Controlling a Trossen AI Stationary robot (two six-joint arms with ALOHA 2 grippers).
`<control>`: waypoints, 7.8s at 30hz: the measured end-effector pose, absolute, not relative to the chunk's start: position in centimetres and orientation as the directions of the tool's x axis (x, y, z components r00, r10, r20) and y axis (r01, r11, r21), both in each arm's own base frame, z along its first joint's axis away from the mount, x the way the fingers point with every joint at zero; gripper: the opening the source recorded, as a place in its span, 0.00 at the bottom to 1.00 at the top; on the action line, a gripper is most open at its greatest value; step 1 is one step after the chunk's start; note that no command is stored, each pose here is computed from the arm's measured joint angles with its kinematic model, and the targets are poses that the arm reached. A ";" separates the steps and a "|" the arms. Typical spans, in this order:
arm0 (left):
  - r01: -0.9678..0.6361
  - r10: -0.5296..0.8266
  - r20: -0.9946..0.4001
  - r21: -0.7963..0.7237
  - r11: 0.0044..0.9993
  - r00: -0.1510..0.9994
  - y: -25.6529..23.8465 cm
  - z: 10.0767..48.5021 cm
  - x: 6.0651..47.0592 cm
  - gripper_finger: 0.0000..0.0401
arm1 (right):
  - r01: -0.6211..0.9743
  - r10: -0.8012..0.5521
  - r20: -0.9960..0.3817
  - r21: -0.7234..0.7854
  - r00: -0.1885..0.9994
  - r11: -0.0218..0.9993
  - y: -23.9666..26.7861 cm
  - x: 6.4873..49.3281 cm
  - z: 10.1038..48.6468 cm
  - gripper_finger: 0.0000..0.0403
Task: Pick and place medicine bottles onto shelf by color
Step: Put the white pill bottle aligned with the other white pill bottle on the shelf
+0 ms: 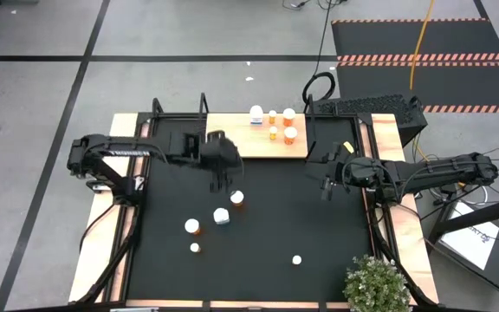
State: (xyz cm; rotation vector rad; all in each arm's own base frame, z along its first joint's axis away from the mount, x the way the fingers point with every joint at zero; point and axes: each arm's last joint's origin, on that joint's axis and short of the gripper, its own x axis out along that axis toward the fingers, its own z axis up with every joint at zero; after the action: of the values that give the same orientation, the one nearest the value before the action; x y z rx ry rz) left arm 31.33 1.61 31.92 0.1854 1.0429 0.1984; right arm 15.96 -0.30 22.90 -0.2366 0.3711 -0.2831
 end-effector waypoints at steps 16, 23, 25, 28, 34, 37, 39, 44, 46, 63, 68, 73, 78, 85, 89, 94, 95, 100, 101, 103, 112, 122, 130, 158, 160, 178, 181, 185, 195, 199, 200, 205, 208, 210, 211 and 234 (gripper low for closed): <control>-0.065 0.189 -0.867 0.179 0.982 0.461 -8.5 26.3 27.0 0.60 | 0.263 -0.310 -0.306 -0.184 0.900 0.947 -0.3 16.0 23.1 0.51; -0.069 0.150 -0.848 0.134 0.989 0.509 -10.4 24.3 26.4 0.60 | 0.229 -0.260 -0.305 -0.133 0.916 0.964 -0.1 16.1 23.1 0.51; -0.097 0.152 -0.850 0.119 0.988 0.505 -10.5 23.9 26.3 0.60 | 0.209 -0.238 -0.308 -0.125 0.921 0.970 0.0 16.1 23.1 0.51; -0.141 0.158 -0.856 0.101 0.985 0.491 -10.3 23.2 26.1 0.63 | 0.205 -0.234 -0.309 -0.124 0.922 0.971 0.0 16.1 23.1 0.51; -0.170 0.146 -0.842 0.066 0.983 0.519 -10.4 22.0 26.1 0.79 | 0.204 -0.235 -0.309 -0.129 0.922 0.970 0.0 16.1 23.1 0.51; -0.170 0.139 -0.834 0.055 0.984 0.534 -10.3 21.3 26.0 0.87 | 0.202 -0.235 -0.309 -0.137 0.922 0.970 0.0 16.1 23.1 0.51; -0.179 0.137 -0.829 0.046 0.983 0.541 -10.3 21.0 26.0 0.90 | 0.198 -0.236 -0.309 -0.149 0.922 0.969 0.0 16.1 23.1 0.51; -0.220 0.144 -0.818 0.022 0.975 0.557 -10.1 20.3 26.0 0.92 | 0.196 -0.236 -0.303 -0.157 0.923 0.968 0.0 16.1 23.1 0.51; -0.230 0.143 -0.809 0.009 0.973 0.571 -10.1 20.2 26.1 0.91 | 0.196 -0.236 -0.295 -0.156 0.926 0.968 0.0 16.1 23.2 0.51; -0.241 0.089 -0.866 -0.038 0.970 0.493 -8.9 17.3 27.4 0.76 | 0.198 -0.235 -0.268 -0.158 0.935 0.967 0.0 16.2 23.5 0.51; -0.235 0.063 -0.874 -0.060 0.970 0.482 -8.6 17.5 27.7 0.71 | 0.196 -0.235 -0.268 -0.164 0.934 0.967 0.0 16.2 23.5 0.51; -0.197 0.060 -0.879 -0.039 0.980 0.473 -8.6 18.5 28.1 0.64 | 0.196 -0.235 -0.268 -0.165 0.934 0.967 0.0 16.2 23.5 0.51; -0.177 0.057 -0.874 -0.033 0.984 0.482 -8.6 18.7 28.3 0.56 | 0.196 -0.235 -0.268 -0.165 0.935 0.967 0.0 16.2 23.5 0.51; -0.172 0.069 -0.885 -0.013 0.985 0.460 -8.5 17.9 28.6 0.51 | 0.196 -0.235 -0.268 -0.165 0.934 0.967 0.0 16.2 23.5 0.51; -0.155 0.073 -0.886 0.001 0.988 0.458 -8.5 17.7 28.7 0.51 | 0.195 -0.234 -0.267 -0.164 0.935 0.967 0.0 16.2 23.5 0.51; -0.153 0.072 -0.885 0.001 0.988 0.460 -8.5 17.7 28.7 0.49 | 0.195 -0.234 -0.268 -0.165 0.935 0.967 0.0 16.2 23.5 0.51; -0.150 0.072 -0.885 0.003 0.989 0.460 -8.5 17.7 28.7 0.47 | 0.195 -0.234 -0.268 -0.165 0.934 0.967 0.0 16.2 23.5 0.51; -0.134 0.073 -0.885 0.012 0.991 0.460 -8.4 17.8 28.7 0.44 | 0.194 -0.234 -0.268 -0.168 0.935 0.967 0.0 16.2 23.5 0.51; -0.137 0.074 -0.885 0.012 0.990 0.459 -8.2 17.8 28.8 0.44 | 0.194 -0.234 -0.268 -0.168 0.935 0.967 0.0 16.2 23.5 0.51; -0.138 0.080 -0.891 0.019 0.990 0.447 -8.0 18.0 28.8 0.46 | 0.194 -0.234 -0.268 -0.168 0.935 0.967 0.0 16.2 23.5 0.51; -0.015 0.097 -0.903 0.100 0.995 0.419 -7.3 24.6 30.7 0.44 | 0.194 -0.234 -0.268 -0.168 0.935 0.967 0.0 16.2 23.5 0.51; 0.050 0.127 -0.853 0.176 0.983 0.507 -4.1 32.9 32.1 0.47 | 0.194 -0.234 -0.268 -0.168 0.935 0.967 0.0 16.2 23.5 0.51; 0.020 0.179 -0.824 0.224 0.974 0.537 -0.6 36.1 32.1 0.47 | 0.194 -0.234 -0.268 -0.168 0.935 0.967 0.0 16.2 23.5 0.51; -0.025 0.201 -0.740 0.242 0.970 0.642 11.8 40.0 34.3 0.48 | 0.189 -0.235 -0.276 -0.184 0.932 0.965 0.0 16.2 23.4 0.51; 0.001 0.188 -0.773 0.237 0.972 0.606 12.6 39.1 35.2 0.48 | 0.189 -0.236 -0.277 -0.184 0.932 0.965 0.0 16.2 23.4 0.51; 0.138 0.001 -0.816 0.099 0.985 0.578 19.6 32.6 38.5 0.48 | 0.186 -0.235 -0.296 -0.183 0.926 0.965 0.0 16.1 23.2 0.51; 0.124 -0.001 -0.824 0.084 0.989 0.566 20.6 31.6 38.6 0.48 | 0.187 -0.235 -0.305 -0.179 0.923 0.966 0.0 16.1 23.1 0.51; 0.110 -0.010 -0.838 0.060 0.992 0.546 21.7 30.3 38.8 0.48 | 0.186 -0.235 -0.311 -0.179 0.921 0.966 0.0 16.1 23.1 0.51; 0.110 -0.049 -0.828 0.015 0.994 0.558 22.9 28.3 39.4 0.48 | 0.186 -0.235 -0.318 -0.178 0.918 0.966 0.0 16.1 23.0 0.51; 0.116 -0.061 -0.830 0.004 0.993 0.554 23.1 27.7 39.7 0.48 | 0.186 -0.235 -0.317 -0.179 0.919 0.966 0.0 16.1 23.0 0.51; 0.115 -0.060 -0.830 0.005 0.993 0.555 23.2 27.5 39.8 0.48 | 0.185 -0.235 -0.318 -0.179 0.919 0.966 0.0 16.1 23.0 0.51; 0.108 -0.059 -0.838 0.000 0.994 0.542 23.4 26.6 40.1 0.48 | 0.186 -0.235 -0.318 -0.178 0.919 0.966 0.0 16.1 23.0 0.51; 0.106 -0.055 -0.844 0.003 0.994 0.533 23.6 26.0 40.3 0.48 | 0.186 -0.235 -0.319 -0.178 0.918 0.966 0.0 16.1 23.0 0.51; 0.098 -0.047 -0.853 0.005 0.995 0.519 23.6 25.7 40.3 0.48 | 0.185 -0.235 -0.320 -0.178 0.918 0.966 0.0 16.1 23.0 0.51; 0.094 -0.041 -0.856 0.009 0.995 0.516 23.7 25.7 40.3 0.48 | 0.186 -0.235 -0.320 -0.178 0.918 0.966 0.0 16.1 23.0 0.51; 0.025 0.017 -0.879 0.033 0.999 0.477 24.8 23.2 40.0 0.48 | 0.184 -0.234 -0.324 -0.178 0.917 0.967 0.0 16.0 22.9 0.51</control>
State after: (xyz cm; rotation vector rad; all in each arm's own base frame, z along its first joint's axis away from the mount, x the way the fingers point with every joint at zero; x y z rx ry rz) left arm 40.01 24.77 23.18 0.0433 1.0738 -0.0044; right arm 16.04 -0.04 22.95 -0.1458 0.3502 -0.2161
